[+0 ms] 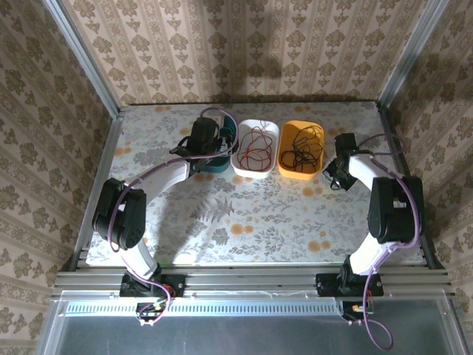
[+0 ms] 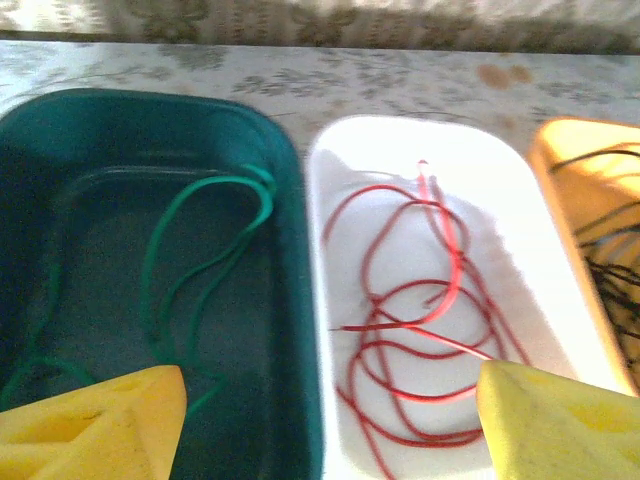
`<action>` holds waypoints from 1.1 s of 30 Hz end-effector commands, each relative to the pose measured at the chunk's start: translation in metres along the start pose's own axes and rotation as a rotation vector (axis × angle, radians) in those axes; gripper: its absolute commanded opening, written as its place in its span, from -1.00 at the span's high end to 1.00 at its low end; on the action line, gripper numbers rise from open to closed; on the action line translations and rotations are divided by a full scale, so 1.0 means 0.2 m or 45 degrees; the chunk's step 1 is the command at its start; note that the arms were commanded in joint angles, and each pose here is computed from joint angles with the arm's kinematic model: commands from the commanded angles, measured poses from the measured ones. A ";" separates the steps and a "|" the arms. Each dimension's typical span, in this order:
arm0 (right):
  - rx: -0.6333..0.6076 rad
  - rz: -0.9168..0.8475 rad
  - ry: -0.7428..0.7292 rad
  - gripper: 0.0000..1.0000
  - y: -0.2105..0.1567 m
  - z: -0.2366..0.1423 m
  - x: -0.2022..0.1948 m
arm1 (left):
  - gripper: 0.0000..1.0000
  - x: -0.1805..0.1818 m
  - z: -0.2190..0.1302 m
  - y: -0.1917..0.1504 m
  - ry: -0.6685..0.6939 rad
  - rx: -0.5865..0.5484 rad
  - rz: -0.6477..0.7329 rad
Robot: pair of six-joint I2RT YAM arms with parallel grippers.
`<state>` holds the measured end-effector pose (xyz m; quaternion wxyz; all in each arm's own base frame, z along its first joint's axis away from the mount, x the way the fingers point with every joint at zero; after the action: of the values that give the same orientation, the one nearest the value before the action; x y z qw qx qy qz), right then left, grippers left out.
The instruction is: Untangle the cables
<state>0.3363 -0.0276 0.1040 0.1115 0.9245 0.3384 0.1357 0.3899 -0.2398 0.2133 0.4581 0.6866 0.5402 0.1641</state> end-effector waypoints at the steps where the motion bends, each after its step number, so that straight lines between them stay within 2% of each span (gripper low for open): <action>1: -0.055 -0.041 0.066 1.00 0.00 -0.13 -0.02 | -0.55 -0.15 -0.03 0.06 -0.285 -0.037 0.064; 6: -0.063 -0.172 0.287 1.00 -0.05 -0.29 0.01 | -0.55 -0.35 -0.02 0.03 -0.616 0.014 0.151; 12: -0.081 -0.373 0.848 1.00 -0.15 -0.58 0.18 | -0.53 -0.56 -0.04 -0.02 -0.986 0.097 0.213; 15: -0.043 -0.434 1.013 1.00 -0.20 -0.66 0.27 | -0.52 -0.63 -0.03 -0.04 -1.099 0.133 0.244; 21: 0.025 -0.495 1.165 1.00 -0.27 -0.73 0.43 | -0.47 -0.75 -0.05 -0.04 -1.244 0.143 0.296; 26: 0.051 -0.536 1.220 1.00 -0.31 -0.77 0.51 | -0.38 -0.77 -0.03 -0.04 -1.272 0.156 0.297; 33: 0.050 -0.559 1.268 1.00 -0.33 -0.80 0.56 | -0.02 -0.80 0.00 -0.05 -1.305 0.201 0.301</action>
<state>0.3213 0.1067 0.2373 -0.0477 0.6799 0.5372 0.4969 0.3287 -0.3770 0.2456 0.5888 0.7645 0.2000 -0.1702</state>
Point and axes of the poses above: each hand's point on the last joint's axis, 136 mm out from that joint toward the fingers, its own z axis out along the fingers, its own x axis along the line the jaws close on, y = z × x, the point moved 6 cm from there along -z, back along the fingers
